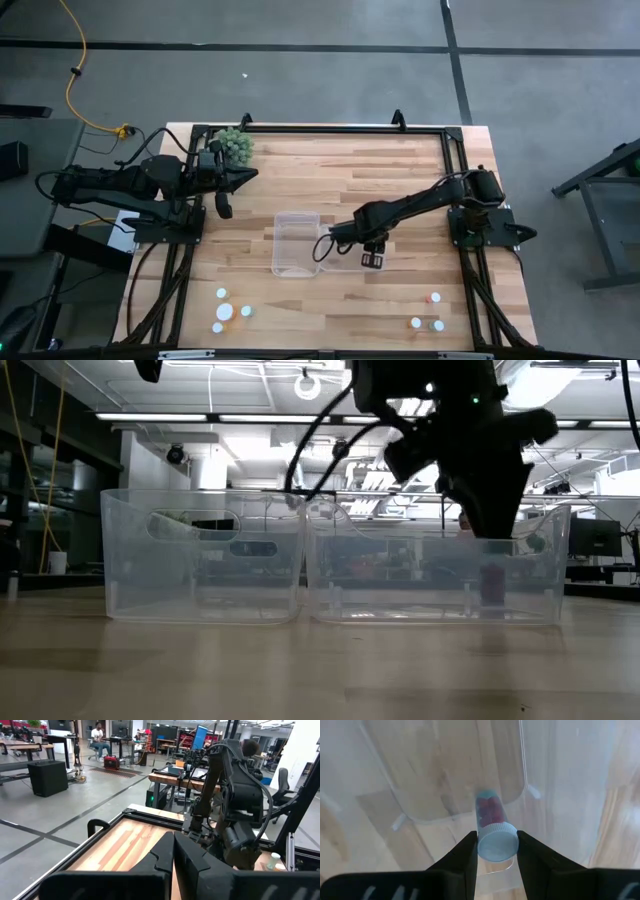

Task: Pick and place medicine bottles into bin by pill shape (circle, oval)
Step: Put the top right blue pill bottle into the right transparent bin

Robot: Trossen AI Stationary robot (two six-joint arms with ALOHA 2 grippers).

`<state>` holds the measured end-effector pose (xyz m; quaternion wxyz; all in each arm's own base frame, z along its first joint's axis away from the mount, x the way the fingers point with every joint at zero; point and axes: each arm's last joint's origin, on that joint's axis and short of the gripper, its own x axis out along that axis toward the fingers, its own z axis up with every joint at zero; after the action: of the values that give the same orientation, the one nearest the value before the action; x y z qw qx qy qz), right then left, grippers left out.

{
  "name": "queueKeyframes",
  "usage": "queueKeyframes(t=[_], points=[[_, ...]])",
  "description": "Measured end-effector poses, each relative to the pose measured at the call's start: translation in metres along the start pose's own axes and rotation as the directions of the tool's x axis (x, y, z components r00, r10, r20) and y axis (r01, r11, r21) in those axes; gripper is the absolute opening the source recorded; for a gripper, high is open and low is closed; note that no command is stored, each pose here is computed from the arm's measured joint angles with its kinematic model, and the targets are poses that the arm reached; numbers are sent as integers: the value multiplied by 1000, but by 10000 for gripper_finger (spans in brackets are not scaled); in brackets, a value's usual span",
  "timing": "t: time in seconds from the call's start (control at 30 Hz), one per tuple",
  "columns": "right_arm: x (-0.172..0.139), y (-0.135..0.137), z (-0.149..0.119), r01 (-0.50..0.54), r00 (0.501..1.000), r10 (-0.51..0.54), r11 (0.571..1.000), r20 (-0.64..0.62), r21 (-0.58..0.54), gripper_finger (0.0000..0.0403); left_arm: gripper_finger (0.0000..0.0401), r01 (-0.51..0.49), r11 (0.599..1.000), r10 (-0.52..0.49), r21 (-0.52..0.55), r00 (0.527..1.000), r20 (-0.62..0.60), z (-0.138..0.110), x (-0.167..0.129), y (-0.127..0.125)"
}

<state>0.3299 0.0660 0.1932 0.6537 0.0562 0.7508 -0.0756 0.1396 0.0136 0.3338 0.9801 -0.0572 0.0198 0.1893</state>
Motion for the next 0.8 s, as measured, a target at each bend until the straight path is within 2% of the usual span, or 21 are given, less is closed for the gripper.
queueKeyframes(t=[0.47,0.8], points=[[2,0,1,6,1000,-6,1000,20,-21,154,1,-3,1000,3,0,1000,0,0,0,0],[2,2,1,-35,999,35,999,5,0,251,1,-3,1000,3,0,1000,1,0,0,0]])
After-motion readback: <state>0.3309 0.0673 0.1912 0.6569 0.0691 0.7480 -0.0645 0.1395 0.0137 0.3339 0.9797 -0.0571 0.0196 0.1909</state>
